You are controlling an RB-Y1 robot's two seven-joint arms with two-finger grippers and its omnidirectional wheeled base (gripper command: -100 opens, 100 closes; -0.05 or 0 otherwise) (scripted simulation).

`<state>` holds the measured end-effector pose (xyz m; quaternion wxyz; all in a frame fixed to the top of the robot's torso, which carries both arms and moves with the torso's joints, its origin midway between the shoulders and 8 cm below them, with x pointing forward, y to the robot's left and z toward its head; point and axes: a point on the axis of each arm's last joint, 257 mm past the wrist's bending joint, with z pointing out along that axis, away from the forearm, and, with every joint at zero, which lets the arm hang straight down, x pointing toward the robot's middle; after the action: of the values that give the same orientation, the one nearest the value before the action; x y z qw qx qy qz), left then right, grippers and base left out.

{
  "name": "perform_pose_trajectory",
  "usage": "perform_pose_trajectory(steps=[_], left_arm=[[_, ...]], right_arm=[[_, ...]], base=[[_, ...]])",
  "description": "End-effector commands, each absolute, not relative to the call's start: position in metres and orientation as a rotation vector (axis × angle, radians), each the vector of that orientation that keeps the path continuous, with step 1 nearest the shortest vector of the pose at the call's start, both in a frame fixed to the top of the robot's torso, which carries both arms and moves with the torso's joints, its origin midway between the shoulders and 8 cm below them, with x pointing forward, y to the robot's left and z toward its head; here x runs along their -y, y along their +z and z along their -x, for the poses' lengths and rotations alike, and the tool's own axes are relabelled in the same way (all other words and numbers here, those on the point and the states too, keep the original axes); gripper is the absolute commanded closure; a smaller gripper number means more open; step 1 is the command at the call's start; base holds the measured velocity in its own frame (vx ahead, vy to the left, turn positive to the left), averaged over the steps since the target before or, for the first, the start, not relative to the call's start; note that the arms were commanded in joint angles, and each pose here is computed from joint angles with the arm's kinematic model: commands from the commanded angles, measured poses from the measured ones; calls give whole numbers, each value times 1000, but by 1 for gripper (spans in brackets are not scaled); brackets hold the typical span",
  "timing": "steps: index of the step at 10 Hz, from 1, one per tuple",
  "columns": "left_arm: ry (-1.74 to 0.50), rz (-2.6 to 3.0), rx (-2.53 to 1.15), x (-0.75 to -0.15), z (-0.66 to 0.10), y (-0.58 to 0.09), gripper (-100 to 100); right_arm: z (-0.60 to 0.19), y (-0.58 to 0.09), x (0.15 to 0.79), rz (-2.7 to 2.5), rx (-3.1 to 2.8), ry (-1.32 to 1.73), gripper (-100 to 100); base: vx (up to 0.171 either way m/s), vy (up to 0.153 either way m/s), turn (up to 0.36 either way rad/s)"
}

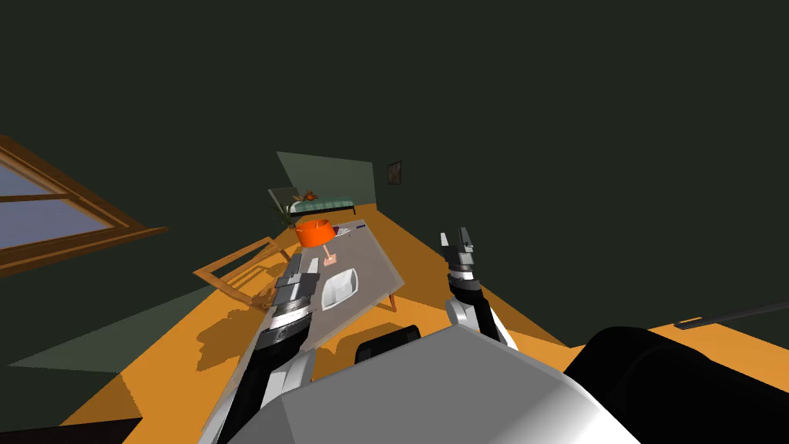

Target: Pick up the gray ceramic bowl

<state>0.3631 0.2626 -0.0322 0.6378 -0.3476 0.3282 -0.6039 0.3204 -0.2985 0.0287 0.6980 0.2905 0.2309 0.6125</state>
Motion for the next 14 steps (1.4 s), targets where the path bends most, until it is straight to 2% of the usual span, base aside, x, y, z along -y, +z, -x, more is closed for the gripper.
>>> perform_pose_trajectory(steps=[1,7,14], left_arm=[[-1374,802,-803,-262,-372,-44,-100],[-1337,914,-925,-272,-405,-90,-100],[-1224,1176,-1058,-306,-451,-178,-100]], right_arm=[[-320,29,299,-648,-515,1365,0],[-320,29,298,-648,-515,1365,0],[-320,29,298,-648,-515,1365,0]], base=[[-11,-41,4],[-23,-67,4],[-30,-69,-19]])
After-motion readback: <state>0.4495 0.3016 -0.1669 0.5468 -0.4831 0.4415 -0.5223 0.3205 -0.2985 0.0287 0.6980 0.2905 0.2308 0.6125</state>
